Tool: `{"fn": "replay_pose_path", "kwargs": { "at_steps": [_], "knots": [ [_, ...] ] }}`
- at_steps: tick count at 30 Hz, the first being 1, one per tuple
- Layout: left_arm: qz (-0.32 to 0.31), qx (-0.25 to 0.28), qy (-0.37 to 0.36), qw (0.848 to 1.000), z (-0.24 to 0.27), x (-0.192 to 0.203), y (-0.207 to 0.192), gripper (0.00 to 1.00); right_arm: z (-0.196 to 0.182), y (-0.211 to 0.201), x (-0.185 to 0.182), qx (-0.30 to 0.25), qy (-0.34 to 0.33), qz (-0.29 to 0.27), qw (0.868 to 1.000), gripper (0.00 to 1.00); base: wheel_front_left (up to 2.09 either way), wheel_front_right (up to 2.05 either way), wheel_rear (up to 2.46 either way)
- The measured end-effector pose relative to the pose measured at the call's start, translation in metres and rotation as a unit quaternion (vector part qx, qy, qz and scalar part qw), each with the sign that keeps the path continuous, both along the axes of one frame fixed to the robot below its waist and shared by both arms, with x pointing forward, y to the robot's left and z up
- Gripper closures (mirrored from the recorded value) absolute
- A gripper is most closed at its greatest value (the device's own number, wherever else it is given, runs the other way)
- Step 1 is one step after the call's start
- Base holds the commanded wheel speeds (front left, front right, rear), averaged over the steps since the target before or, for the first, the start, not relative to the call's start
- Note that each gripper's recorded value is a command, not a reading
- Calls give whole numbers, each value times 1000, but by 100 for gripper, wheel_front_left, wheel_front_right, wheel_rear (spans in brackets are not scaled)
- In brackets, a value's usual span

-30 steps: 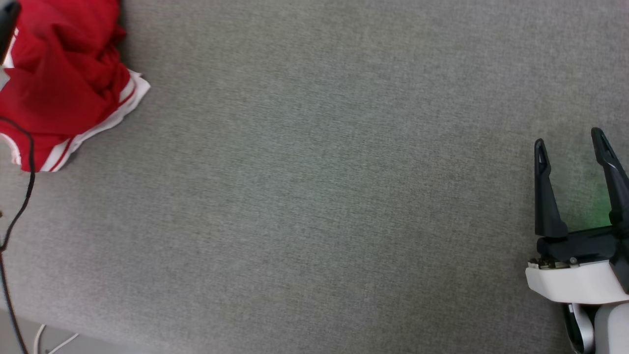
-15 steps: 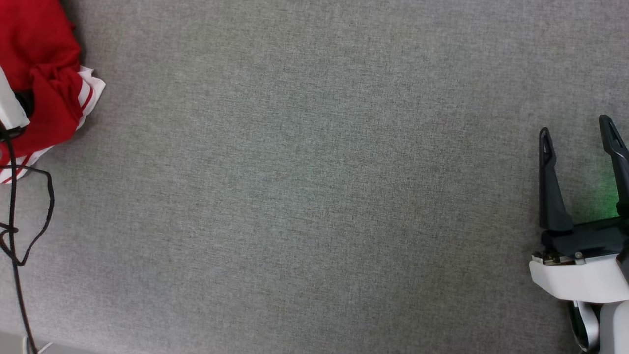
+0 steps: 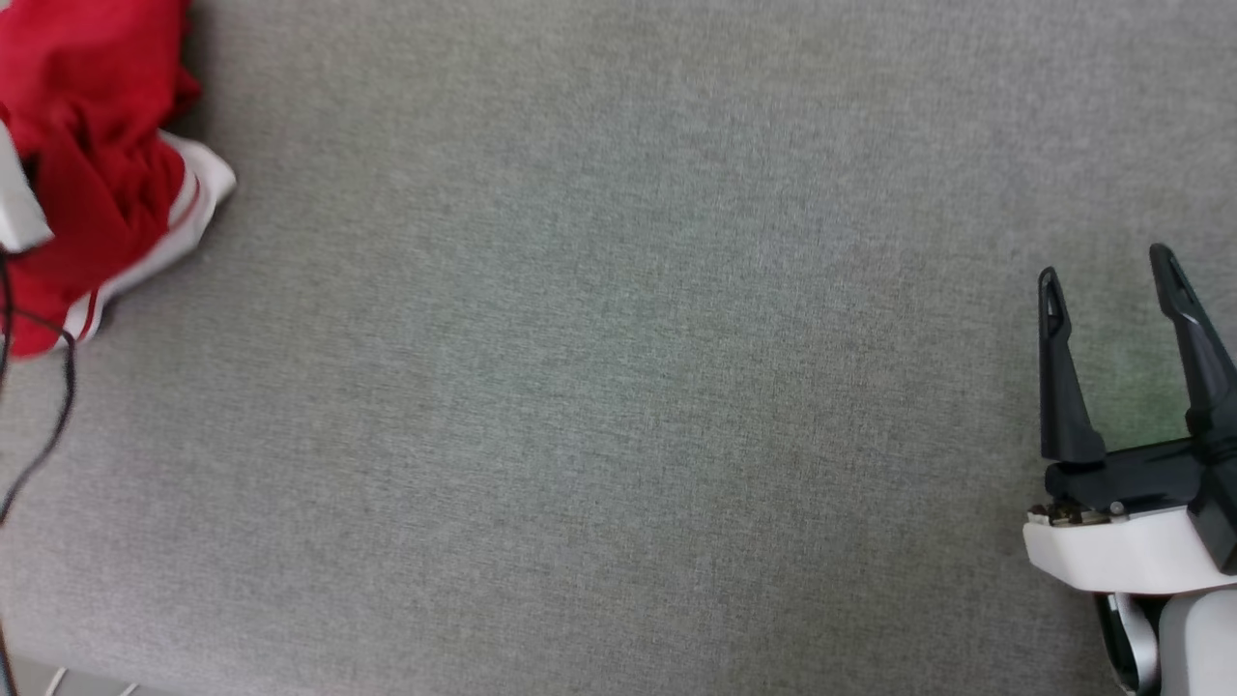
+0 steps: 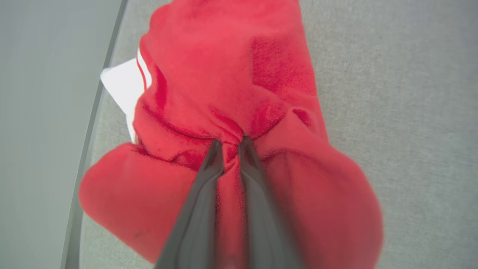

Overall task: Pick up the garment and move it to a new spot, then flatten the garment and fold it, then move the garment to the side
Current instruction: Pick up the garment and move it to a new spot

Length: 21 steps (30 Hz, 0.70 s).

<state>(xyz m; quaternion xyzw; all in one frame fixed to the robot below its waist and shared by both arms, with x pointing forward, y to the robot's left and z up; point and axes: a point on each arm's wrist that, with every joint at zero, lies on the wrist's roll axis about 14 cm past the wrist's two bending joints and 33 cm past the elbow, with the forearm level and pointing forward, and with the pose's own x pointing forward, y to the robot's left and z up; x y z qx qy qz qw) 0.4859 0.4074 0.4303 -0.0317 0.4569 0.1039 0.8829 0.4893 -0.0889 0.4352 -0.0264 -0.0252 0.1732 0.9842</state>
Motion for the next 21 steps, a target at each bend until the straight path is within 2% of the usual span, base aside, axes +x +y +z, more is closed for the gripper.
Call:
{"fn": "replay_pose_path", "kwargs": {
  "at_steps": [5,10,15,21],
  "knots": [
    [-53,42,-90,994,74,19,-6,100,23,4,-9,11,-17,1,1000,0,0,0,0],
    [-123,87,-157,976,142,27,-30,100,47,6,-21,19,-35,1,999,0,0,0,0],
    [-208,103,-209,950,191,39,-86,100,70,-1,-31,24,-56,-9,998,0,0,0,0],
    [-332,91,-245,907,212,54,-189,100,86,-26,-46,35,-66,-43,996,0,0,0,0]
  ]
}}
